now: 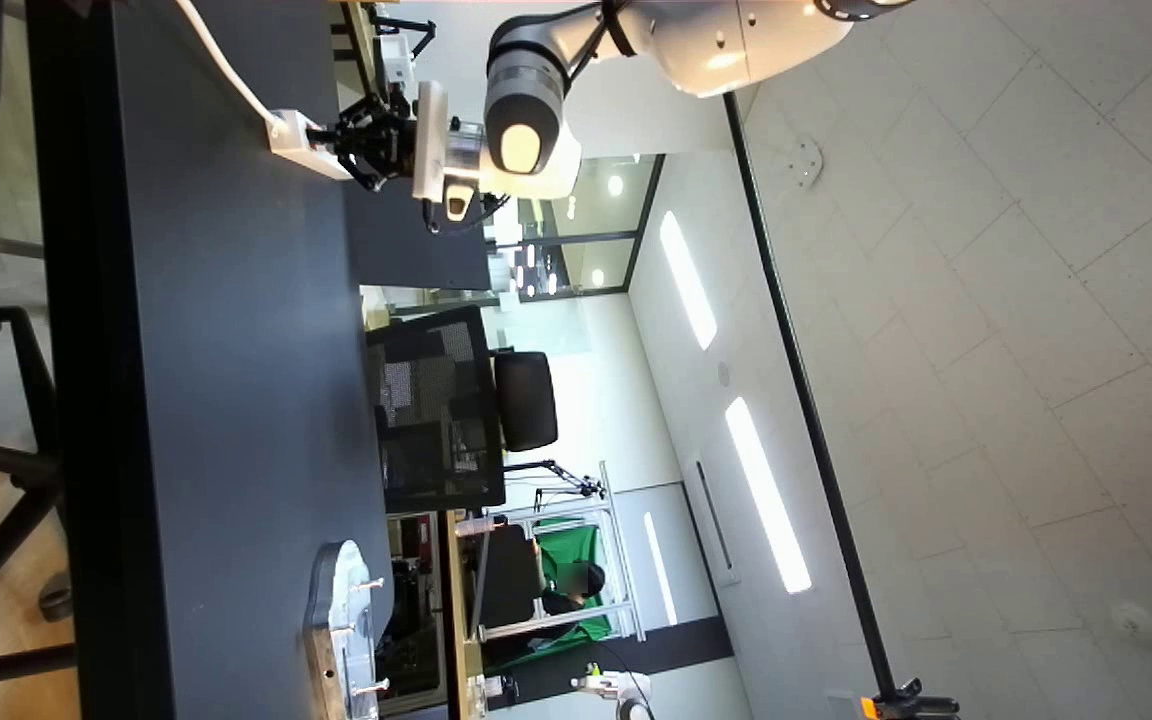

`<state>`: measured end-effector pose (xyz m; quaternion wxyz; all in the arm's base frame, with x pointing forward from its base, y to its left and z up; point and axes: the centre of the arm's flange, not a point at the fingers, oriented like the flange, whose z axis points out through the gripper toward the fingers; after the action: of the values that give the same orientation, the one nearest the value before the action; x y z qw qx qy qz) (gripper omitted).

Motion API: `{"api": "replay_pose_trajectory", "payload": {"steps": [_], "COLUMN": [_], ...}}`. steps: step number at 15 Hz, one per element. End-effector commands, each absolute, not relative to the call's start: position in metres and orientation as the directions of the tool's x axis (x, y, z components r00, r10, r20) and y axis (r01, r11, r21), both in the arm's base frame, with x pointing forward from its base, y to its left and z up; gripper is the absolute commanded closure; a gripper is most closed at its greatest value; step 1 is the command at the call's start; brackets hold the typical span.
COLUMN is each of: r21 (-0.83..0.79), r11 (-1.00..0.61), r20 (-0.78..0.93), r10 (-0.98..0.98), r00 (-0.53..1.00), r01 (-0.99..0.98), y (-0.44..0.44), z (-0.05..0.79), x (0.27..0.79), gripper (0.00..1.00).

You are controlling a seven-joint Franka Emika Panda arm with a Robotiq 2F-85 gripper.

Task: Turn the adapter switch on and off

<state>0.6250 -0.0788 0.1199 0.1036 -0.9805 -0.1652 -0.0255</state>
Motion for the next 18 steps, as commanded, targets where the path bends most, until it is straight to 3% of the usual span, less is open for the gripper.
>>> {"api": "replay_pose_trajectory", "payload": {"steps": [1, 8, 18], "r21": [-0.341, -0.513, -0.291], "r11": [-0.879, -0.787, -0.864], "r20": [0.046, 0.082, 0.075], "r10": [0.337, 0.354, 0.408], "r00": [0.940, 0.932, 0.910], "r01": [0.332, 0.344, 0.411], "y": [-0.110, -0.135, -0.096], "z": [0.073, 0.073, 0.166], "x": [0.650, 0.658, 0.662], "gripper": [1.00, 1.00, 1.00]}}
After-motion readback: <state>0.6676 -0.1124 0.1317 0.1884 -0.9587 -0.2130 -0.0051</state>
